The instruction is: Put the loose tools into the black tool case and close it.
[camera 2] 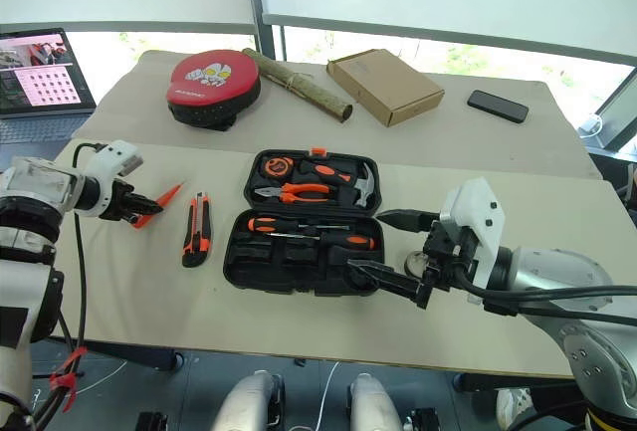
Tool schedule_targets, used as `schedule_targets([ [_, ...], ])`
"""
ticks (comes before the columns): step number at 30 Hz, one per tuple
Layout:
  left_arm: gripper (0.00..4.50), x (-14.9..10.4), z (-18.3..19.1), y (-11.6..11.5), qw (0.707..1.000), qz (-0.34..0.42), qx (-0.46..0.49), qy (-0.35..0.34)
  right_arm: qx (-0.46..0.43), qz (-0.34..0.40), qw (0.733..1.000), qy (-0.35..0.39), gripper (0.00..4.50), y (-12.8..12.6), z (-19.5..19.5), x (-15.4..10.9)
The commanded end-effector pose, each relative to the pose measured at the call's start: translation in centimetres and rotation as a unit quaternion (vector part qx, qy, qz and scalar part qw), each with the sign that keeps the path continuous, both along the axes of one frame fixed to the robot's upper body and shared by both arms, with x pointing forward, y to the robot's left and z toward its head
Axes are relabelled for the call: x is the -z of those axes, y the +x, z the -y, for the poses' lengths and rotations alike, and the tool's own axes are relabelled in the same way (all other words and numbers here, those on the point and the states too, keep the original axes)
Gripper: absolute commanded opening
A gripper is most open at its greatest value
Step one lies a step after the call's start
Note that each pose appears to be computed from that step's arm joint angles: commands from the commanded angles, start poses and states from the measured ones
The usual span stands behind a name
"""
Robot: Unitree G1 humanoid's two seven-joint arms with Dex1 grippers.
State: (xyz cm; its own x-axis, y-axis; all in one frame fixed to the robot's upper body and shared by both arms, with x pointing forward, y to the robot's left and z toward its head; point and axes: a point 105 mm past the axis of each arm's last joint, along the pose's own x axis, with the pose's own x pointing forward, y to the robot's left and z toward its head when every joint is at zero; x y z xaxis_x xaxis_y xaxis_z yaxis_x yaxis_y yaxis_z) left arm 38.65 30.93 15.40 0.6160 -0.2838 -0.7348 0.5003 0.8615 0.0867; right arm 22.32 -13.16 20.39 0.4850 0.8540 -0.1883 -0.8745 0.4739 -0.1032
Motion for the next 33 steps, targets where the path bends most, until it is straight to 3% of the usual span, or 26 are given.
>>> schedule_targets([
  [1,0.42,-7.8,4.9,-0.3,0.972,0.126,0.198,-0.022,-0.007,-0.001,1.0,-0.017,4.5,-1.2,0.4,-0.1],
  [6,0.42,-8.8,12.5,-3.5,0.904,0.136,0.405,-0.017,0.003,0.001,1.0,-0.024,4.5,-1.1,0.6,0.2],
  [11,0.42,-5.3,17.2,-5.8,0.863,0.081,0.498,0.01,0.009,0.003,1.0,-0.026,4.5,-0.9,0.4,0.3],
  [15,0.42,-3.0,18.6,-6.4,0.858,0.04,0.512,0.021,0.015,0.005,1.0,-0.024,4.5,-1.1,0.4,0.4],
  [19,0.42,-0.6,18.6,-5.9,0.855,0.003,0.514,0.076,0.028,0.008,0.999,-0.017,4.5,-1.2,0.4,0.5],
  [33,0.42,1.4,20.3,-4.1,0.857,-0.007,0.51,0.079,0.048,0.018,0.999,-0.008,4.5,-1.0,0.4,0.5],
])
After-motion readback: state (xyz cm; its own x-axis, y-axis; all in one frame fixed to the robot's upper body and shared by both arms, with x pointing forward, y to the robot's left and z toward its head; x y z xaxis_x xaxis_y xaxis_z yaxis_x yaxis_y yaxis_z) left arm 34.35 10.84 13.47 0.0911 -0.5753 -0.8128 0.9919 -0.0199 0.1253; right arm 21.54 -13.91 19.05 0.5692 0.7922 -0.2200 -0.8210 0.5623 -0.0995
